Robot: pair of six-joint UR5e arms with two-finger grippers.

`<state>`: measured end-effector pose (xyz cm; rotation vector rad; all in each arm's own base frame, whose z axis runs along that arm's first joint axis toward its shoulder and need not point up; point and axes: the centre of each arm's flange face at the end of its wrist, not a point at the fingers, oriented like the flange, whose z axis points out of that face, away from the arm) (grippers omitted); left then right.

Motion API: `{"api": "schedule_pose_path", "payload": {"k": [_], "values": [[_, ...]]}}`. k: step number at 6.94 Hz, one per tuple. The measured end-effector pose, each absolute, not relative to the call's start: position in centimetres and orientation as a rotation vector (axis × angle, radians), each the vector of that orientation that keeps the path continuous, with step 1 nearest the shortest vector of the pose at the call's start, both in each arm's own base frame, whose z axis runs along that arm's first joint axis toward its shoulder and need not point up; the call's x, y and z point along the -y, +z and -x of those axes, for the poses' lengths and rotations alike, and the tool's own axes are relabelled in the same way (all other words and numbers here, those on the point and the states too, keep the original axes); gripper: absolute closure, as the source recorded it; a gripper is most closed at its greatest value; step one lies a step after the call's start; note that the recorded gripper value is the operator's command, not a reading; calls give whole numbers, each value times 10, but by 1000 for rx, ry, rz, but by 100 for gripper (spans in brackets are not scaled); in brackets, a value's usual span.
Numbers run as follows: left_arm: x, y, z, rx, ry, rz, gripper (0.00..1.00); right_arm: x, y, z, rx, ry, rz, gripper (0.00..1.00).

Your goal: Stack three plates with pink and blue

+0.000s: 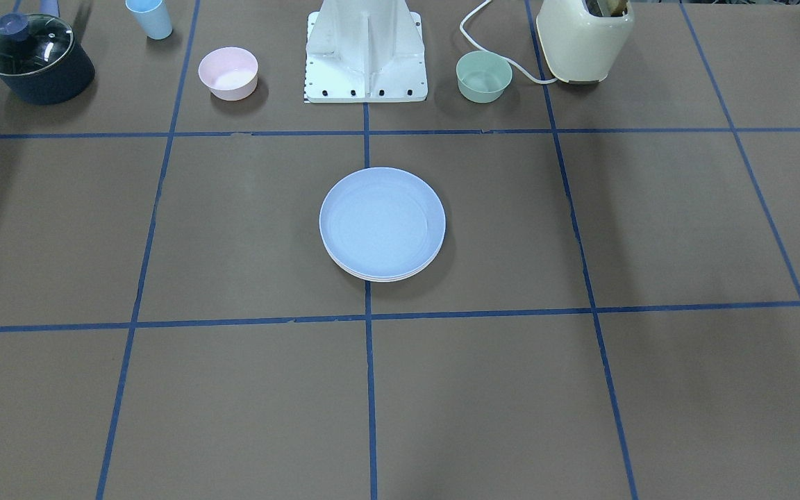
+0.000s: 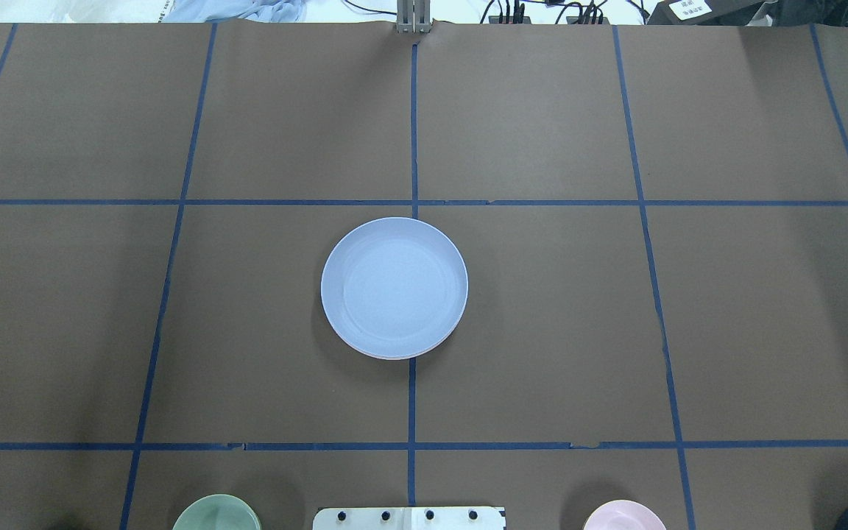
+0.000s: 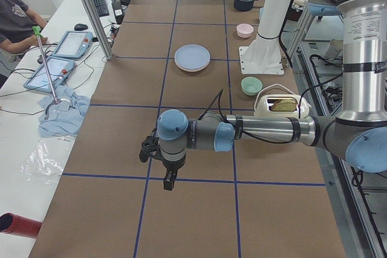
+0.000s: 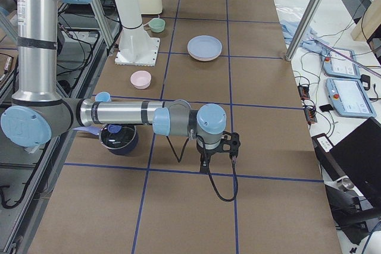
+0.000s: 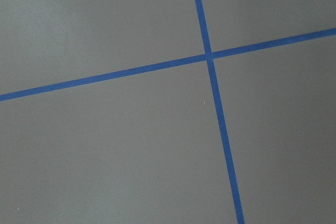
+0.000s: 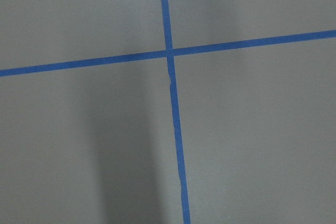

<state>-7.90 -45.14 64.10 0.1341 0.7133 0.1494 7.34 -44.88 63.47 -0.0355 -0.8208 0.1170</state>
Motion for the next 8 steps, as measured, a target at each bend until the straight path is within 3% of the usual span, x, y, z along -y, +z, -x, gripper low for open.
{"api": "schedule_pose_path", "payload": {"k": [5,8], "values": [[450,646,79,-715,146,-125,0,441,641,-76,819,127,42,0],[450,647,79,-724,7,-76,0,441,642,-76,817,128,43,0]]}}
